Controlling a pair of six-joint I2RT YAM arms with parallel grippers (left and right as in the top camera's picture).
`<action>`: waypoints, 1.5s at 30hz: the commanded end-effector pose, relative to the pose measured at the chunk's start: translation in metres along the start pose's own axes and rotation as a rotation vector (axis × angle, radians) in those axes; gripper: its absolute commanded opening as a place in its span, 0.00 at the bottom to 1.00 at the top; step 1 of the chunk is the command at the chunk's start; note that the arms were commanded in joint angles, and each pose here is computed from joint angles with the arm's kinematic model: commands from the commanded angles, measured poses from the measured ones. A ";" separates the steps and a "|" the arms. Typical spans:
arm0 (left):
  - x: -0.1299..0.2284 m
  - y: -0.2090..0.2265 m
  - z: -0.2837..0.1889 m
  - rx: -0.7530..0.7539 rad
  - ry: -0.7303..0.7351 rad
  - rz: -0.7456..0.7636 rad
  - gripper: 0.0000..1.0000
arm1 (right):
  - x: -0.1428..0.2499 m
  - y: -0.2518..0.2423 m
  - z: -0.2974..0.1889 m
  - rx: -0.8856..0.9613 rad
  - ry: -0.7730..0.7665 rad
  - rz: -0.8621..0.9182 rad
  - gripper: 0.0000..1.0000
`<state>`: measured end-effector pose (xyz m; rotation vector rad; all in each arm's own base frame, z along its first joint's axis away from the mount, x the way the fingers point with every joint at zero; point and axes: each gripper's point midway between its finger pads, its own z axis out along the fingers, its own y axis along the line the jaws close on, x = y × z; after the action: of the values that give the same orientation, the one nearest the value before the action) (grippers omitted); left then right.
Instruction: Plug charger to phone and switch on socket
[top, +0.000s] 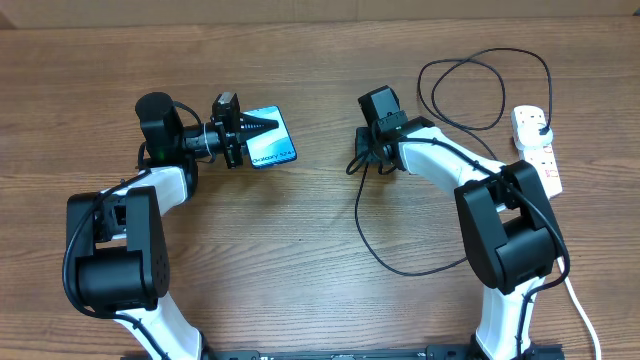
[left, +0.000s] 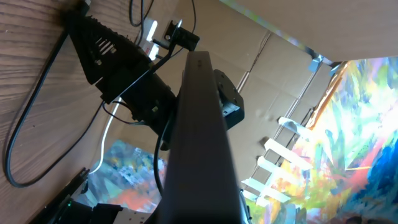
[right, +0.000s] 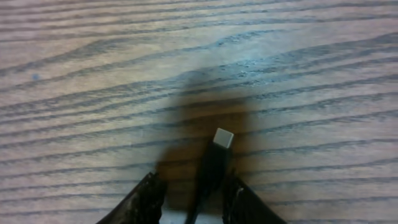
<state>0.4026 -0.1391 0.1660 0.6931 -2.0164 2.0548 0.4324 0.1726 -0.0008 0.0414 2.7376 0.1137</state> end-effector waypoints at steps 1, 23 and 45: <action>0.001 -0.007 0.001 -0.003 0.026 0.048 0.04 | 0.067 -0.020 0.035 0.088 0.195 -0.046 0.34; 0.001 -0.007 0.001 -0.003 0.027 0.048 0.04 | 0.081 -0.027 0.031 0.137 0.246 -0.043 0.14; -0.007 -0.009 0.001 0.008 -0.023 0.076 0.04 | 0.032 -0.027 -0.010 -0.145 0.255 0.255 0.03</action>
<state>0.4041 -0.1388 0.1656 0.6940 -2.0281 2.0639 0.4151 0.1589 0.0002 0.2613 2.8846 0.3061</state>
